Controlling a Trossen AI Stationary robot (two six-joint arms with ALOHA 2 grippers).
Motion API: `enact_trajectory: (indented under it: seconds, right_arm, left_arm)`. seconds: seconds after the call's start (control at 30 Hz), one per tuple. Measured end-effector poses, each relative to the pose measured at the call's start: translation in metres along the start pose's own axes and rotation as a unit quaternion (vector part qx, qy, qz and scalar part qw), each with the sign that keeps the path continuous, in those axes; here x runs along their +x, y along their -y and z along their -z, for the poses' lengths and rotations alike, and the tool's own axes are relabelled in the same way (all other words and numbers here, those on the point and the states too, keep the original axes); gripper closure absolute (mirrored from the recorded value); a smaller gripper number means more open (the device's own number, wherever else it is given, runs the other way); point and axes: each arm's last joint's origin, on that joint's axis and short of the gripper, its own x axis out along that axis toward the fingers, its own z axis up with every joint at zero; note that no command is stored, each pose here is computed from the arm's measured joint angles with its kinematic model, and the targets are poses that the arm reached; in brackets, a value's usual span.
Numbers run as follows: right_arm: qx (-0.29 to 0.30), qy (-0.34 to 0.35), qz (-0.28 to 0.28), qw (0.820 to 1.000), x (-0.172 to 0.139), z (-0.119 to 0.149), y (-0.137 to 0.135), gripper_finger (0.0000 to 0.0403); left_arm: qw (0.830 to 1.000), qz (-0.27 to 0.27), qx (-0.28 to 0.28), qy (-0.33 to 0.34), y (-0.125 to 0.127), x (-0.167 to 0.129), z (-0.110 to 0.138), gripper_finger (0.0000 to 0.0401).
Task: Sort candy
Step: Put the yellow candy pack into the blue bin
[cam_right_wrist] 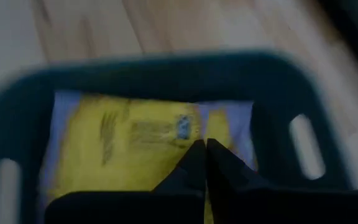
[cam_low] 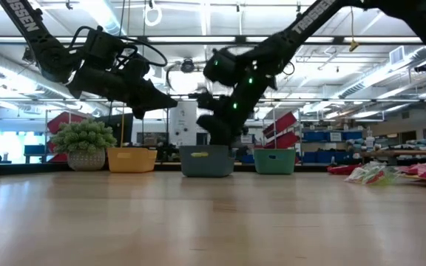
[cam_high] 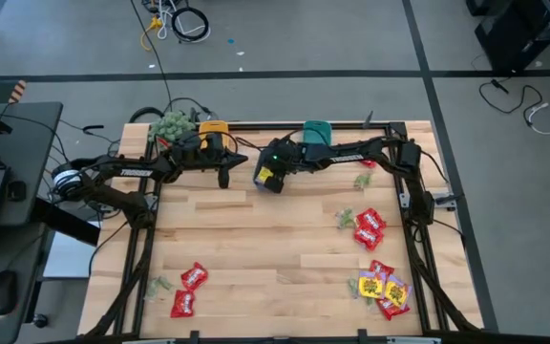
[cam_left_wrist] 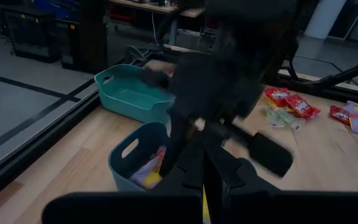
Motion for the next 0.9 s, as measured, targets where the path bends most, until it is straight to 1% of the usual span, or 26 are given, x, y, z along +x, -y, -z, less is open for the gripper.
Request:
enact_trajectory:
  seconds: [0.1, 0.2, 0.27, 0.37, 0.43, 0.53, 0.63, 0.77, 0.9]
  right_arm:
    - [-0.004, 0.027, -0.001, 1.000, -0.019, -0.011, 0.000, 0.0398]
    - [-0.012, 0.039, -0.003, 0.999, -0.039, -0.018, -0.003, 0.0391]
    - [-0.024, 0.049, -0.009, 0.998, -0.058, -0.023, -0.008, 0.0390]
    - [-0.046, 0.039, -0.022, 0.998, -0.093, -0.024, -0.020, 0.0399]
    - [-0.058, 0.023, -0.035, 0.997, -0.112, -0.018, -0.032, 0.0401]
    - [-0.062, 0.011, -0.060, 0.996, -0.137, 0.003, -0.055, 0.0402]
    - [-0.046, 0.002, -0.077, 0.996, -0.156, 0.033, -0.078, 0.0402]
    - [-0.007, -0.016, -0.099, 0.995, -0.180, 0.076, -0.107, 0.0403]
    - [0.037, -0.041, -0.138, 0.989, -0.206, 0.113, -0.133, 0.0403]
  left_arm:
    - [1.000, 0.000, 0.000, 0.000, 0.000, 0.000, 0.000, 0.0401]
    - [1.000, 0.000, 0.001, 0.000, 0.000, 0.000, 0.000, 0.0401]
    - [1.000, 0.000, 0.002, 0.000, 0.000, 0.000, 0.000, 0.0401]
    - [1.000, 0.000, 0.008, 0.000, 0.000, 0.000, 0.000, 0.0401]
    - [1.000, 0.001, 0.014, 0.001, 0.001, 0.000, 0.000, 0.0401]
    - [1.000, 0.005, 0.017, 0.006, 0.002, 0.001, -0.001, 0.0401]
    - [0.999, 0.016, 0.026, 0.014, 0.006, 0.002, -0.003, 0.0401]
    - [0.999, 0.032, 0.040, 0.019, 0.012, 0.004, -0.004, 0.0401]
    - [0.998, 0.043, 0.042, 0.018, 0.017, 0.005, -0.003, 0.0401]
